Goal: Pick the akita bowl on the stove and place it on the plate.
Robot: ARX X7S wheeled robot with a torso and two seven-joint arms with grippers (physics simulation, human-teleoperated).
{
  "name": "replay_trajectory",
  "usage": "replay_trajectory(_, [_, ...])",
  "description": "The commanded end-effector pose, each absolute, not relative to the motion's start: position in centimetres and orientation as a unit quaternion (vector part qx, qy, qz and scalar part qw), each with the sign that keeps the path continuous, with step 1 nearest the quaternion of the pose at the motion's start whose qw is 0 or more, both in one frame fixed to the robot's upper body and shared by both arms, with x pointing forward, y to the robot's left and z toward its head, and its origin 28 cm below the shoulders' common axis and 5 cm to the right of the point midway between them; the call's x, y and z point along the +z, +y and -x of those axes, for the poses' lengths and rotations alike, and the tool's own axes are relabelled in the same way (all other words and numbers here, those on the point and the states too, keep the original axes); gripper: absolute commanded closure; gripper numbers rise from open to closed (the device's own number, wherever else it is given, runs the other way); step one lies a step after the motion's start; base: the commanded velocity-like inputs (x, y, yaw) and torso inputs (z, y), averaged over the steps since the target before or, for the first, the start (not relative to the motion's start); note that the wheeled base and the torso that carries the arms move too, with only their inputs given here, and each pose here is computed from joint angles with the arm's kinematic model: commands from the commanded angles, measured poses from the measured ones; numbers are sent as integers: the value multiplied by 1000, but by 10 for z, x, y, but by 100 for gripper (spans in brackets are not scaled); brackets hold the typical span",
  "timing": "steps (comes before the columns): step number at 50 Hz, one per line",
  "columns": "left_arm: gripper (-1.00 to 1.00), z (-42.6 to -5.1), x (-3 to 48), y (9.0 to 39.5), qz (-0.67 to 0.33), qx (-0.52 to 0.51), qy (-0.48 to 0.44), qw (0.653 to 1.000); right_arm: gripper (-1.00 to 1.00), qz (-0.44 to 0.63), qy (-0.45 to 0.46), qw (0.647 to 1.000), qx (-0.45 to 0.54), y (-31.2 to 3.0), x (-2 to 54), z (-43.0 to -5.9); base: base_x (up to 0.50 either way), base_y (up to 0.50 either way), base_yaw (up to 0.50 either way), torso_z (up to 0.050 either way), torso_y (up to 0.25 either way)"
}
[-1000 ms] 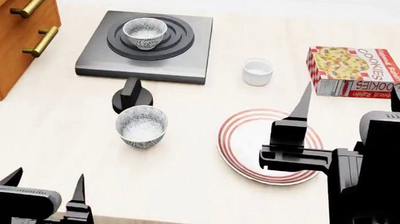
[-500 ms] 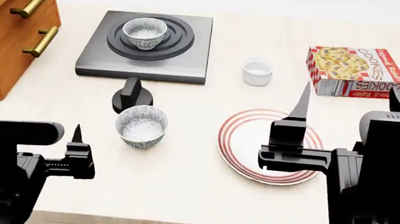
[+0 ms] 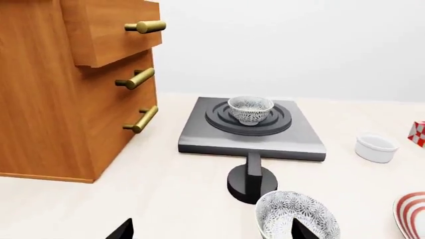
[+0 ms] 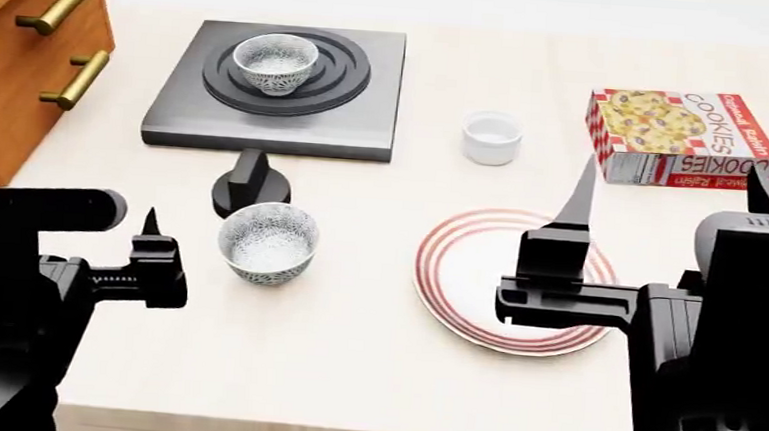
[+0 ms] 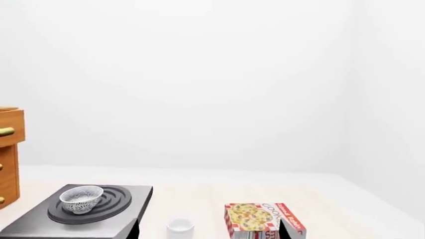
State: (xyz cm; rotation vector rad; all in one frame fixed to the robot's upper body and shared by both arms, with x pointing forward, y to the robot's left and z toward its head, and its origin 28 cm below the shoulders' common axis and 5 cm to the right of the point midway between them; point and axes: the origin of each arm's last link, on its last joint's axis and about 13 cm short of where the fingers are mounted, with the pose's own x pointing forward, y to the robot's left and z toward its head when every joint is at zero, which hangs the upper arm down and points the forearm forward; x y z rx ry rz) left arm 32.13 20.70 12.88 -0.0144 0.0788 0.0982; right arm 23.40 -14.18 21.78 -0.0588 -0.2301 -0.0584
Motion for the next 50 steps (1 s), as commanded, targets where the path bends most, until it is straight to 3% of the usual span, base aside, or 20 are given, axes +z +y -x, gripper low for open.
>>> replay_trajectory(1, [-100,-323,133,207,13,50,39,998,-100,28,-115,992,-31,-142,218,-234,0,-148,0,0,0])
replay_trajectory(39, [-100,-321,133,207,6,46,40,998,-100,30,-115,992,-34,-143,217,-235,0,-244,0,0,0])
replay_trajectory(50, [-100,-321,132,207,6,45,41,998,-100,28,-117,992,-36,-143,218,-234,0,-18,0,0,0])
